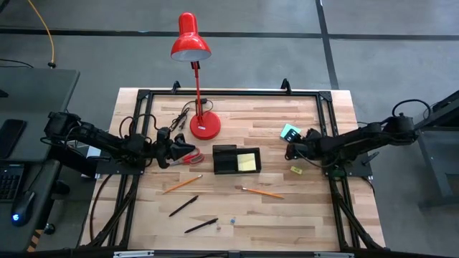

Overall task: Pick and place office supplies into organizer
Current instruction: Put the blue sticky notes into the black desk organizer

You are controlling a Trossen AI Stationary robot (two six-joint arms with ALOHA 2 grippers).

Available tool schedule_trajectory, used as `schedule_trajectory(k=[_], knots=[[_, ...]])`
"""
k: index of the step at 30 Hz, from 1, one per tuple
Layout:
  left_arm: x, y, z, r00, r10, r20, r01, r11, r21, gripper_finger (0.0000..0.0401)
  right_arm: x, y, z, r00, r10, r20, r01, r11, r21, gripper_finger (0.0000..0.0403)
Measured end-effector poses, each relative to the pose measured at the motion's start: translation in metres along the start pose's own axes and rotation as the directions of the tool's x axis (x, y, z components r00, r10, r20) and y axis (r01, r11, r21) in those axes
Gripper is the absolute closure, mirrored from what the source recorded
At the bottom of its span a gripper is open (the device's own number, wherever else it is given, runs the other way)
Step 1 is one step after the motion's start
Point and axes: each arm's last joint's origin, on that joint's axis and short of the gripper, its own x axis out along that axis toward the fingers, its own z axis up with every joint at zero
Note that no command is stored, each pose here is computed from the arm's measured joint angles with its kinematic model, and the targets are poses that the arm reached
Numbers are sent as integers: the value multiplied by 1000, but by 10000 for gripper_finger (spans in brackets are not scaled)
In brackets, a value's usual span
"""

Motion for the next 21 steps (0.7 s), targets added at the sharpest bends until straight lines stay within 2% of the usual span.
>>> schedule_trajectory(k=[11, 15, 18, 21], knots=[[0, -1, -1, 1000, -22, -20, 21, 1000, -2, 327, 5, 0, 4, 1000, -25, -17, 24, 1000, -14, 308], [0, -1, -1, 999, -29, -28, 29, 1000, -5, 327, 13, -7, 6, 999, 37, -15, -37, 999, 16, 342], [0, -1, -1, 999, -30, -28, 29, 999, -13, 327, 17, -10, 6, 994, 101, -31, -100, 995, 25, 388], [0, -1, -1, 999, -30, -28, 29, 999, -34, 327, 18, -10, 7, 995, 94, -31, -94, 995, 20, 396]])
